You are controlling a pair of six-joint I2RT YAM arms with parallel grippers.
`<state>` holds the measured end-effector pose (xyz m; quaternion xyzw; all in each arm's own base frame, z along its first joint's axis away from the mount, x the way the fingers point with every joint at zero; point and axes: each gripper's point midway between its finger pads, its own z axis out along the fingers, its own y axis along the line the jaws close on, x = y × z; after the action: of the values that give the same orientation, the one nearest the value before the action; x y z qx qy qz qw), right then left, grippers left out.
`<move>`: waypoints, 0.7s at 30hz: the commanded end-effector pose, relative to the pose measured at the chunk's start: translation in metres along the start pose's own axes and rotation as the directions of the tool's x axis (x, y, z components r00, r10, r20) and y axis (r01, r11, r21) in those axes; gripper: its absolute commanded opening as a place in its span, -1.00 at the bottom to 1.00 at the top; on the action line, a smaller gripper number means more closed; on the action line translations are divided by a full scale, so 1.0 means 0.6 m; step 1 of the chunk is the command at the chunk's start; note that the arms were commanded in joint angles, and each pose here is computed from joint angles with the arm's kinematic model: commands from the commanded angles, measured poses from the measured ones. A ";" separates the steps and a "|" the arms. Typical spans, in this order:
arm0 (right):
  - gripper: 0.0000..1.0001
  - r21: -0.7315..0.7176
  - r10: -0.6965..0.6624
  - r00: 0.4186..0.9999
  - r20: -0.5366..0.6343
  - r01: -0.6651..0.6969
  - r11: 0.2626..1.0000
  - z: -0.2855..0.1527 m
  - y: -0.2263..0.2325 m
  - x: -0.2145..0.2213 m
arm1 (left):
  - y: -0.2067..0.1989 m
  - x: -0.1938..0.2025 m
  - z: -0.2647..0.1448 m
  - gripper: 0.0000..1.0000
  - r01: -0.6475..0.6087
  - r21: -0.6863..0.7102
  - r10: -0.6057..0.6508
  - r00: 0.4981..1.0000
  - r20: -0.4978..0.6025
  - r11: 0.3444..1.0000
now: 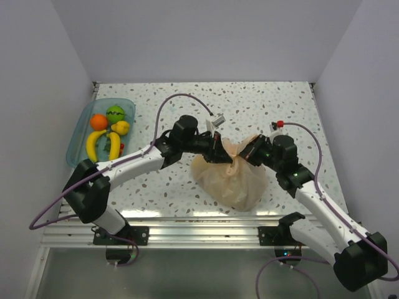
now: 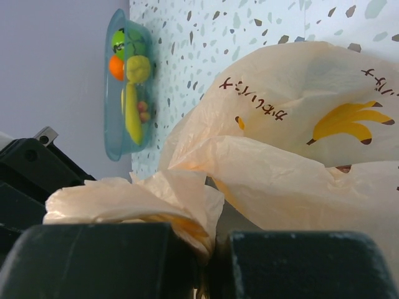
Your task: Place the fake fruits into the plastic bag and tie a complex knot
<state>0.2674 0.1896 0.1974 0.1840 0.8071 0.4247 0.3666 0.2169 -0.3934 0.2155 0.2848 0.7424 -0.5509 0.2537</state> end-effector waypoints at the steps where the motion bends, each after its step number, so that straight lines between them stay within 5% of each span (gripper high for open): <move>1: -1.00 -0.045 -0.004 0.998 0.069 0.007 0.999 -0.008 0.020 -0.025 | 0.059 -0.002 0.014 -1.00 0.003 -0.179 0.001 1.000 0.023 0.984; 10: -0.96 -0.120 -0.069 0.998 -0.014 0.067 0.991 -0.019 0.045 -0.002 | 0.098 0.022 0.032 -1.00 -0.012 -0.220 0.007 1.000 -0.020 0.976; 11: -0.68 -0.134 -0.100 0.995 -0.029 0.095 0.986 -0.019 0.049 0.002 | 0.097 0.021 0.032 -1.00 -0.010 -0.218 0.006 1.000 -0.017 0.976; 18: 0.36 -0.210 -0.481 0.870 -0.109 0.453 0.867 -0.089 0.090 0.010 | 0.090 0.005 0.021 -1.00 -0.036 -0.190 0.037 0.999 0.005 0.981; 21: 0.55 -0.219 -0.610 0.789 -0.072 0.584 0.782 -0.133 0.101 0.001 | 0.078 0.003 0.017 -1.00 -0.049 -0.162 0.051 0.999 0.007 0.986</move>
<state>0.2335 0.1918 0.2512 -0.0330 0.8187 0.4042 0.4066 0.2467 -0.3929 0.1658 0.2619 0.7935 -0.4774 0.2719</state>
